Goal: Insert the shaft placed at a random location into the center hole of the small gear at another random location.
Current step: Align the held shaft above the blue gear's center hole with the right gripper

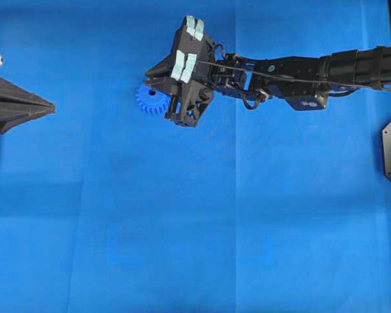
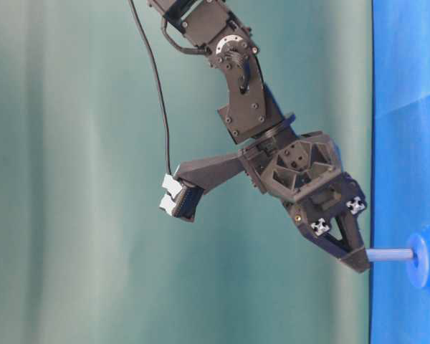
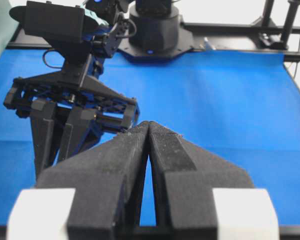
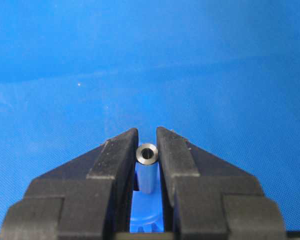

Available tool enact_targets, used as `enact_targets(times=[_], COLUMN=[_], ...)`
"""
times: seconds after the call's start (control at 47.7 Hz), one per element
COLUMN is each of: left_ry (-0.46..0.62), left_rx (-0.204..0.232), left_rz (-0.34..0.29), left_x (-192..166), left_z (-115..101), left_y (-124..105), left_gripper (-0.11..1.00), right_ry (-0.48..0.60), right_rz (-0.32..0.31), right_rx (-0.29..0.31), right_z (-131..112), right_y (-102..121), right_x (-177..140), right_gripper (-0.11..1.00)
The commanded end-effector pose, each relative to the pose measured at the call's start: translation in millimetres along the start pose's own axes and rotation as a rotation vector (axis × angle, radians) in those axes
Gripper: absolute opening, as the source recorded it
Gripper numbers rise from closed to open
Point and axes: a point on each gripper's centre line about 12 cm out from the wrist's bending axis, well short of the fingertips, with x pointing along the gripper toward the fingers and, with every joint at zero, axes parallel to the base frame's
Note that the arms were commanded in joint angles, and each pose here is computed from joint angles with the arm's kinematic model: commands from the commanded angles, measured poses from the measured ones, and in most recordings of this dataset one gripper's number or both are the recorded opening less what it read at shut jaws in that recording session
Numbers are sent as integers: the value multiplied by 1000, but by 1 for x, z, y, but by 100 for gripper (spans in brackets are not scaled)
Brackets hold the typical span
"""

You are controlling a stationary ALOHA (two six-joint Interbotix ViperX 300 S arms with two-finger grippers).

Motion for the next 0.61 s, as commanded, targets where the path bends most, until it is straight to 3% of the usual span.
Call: enact_targets(times=[0.0,0.335,0.587], left_ry=[-12,-11,-14], left_rx=[2,0,0], left_rz=[0,0,1], left_x=[1,1,1], left_z=[4,4,5], left_y=[0,0,0], left_gripper=[0,0,0], right_ry=[-50,-111,-112], right_rz=[7,14,15], right_rx=[3,3,5], right_z=[18,44,43], right_y=[3,5,5], right_x=[-4,-20,-20], right_gripper=[2,2,2])
